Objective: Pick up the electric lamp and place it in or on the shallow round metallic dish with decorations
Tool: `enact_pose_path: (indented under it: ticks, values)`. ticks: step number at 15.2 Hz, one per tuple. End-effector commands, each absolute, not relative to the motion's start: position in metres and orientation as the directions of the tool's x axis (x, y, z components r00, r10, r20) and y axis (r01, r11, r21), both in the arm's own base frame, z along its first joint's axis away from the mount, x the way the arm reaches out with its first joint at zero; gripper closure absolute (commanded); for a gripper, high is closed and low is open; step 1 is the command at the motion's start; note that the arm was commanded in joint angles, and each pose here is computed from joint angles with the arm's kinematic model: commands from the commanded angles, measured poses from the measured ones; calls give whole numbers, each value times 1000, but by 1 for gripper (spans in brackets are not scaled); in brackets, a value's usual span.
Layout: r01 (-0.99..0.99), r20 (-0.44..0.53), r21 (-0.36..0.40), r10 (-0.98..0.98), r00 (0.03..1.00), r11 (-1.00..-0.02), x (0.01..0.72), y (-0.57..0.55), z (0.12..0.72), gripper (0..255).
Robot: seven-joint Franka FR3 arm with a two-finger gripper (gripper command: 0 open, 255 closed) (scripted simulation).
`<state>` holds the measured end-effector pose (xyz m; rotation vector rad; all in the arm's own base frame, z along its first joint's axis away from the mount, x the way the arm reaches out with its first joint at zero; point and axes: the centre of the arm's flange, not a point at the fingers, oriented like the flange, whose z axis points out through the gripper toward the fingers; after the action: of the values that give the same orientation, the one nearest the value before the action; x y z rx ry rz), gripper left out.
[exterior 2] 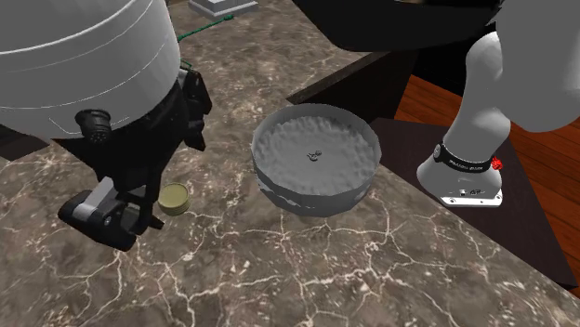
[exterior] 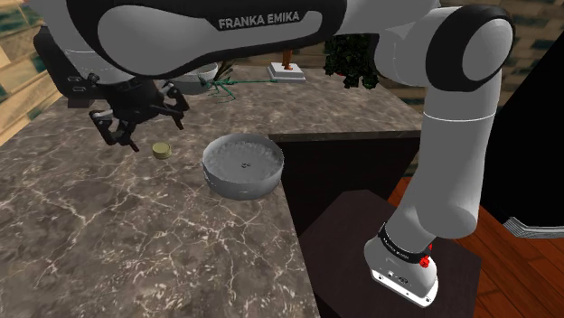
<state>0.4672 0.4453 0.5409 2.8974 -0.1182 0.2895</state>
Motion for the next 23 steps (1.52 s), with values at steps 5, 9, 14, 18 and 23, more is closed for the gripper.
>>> enact_pose_path:
  ticks: [5, 9, 14, 18, 23]
  values:
    - [-108, 210, 223, -61, 976, -969, 476, 447, 514, 0]
    - [-108, 210, 223, -61, 976, -969, 479, 444, 501, 0]
    - [-108, 210, 223, -61, 976, -969, 479, 444, 501, 0]
    - [-108, 210, 223, -61, 976, -969, 479, 444, 501, 255]
    - [-108, 210, 223, -61, 976, -969, 479, 444, 501, 255]
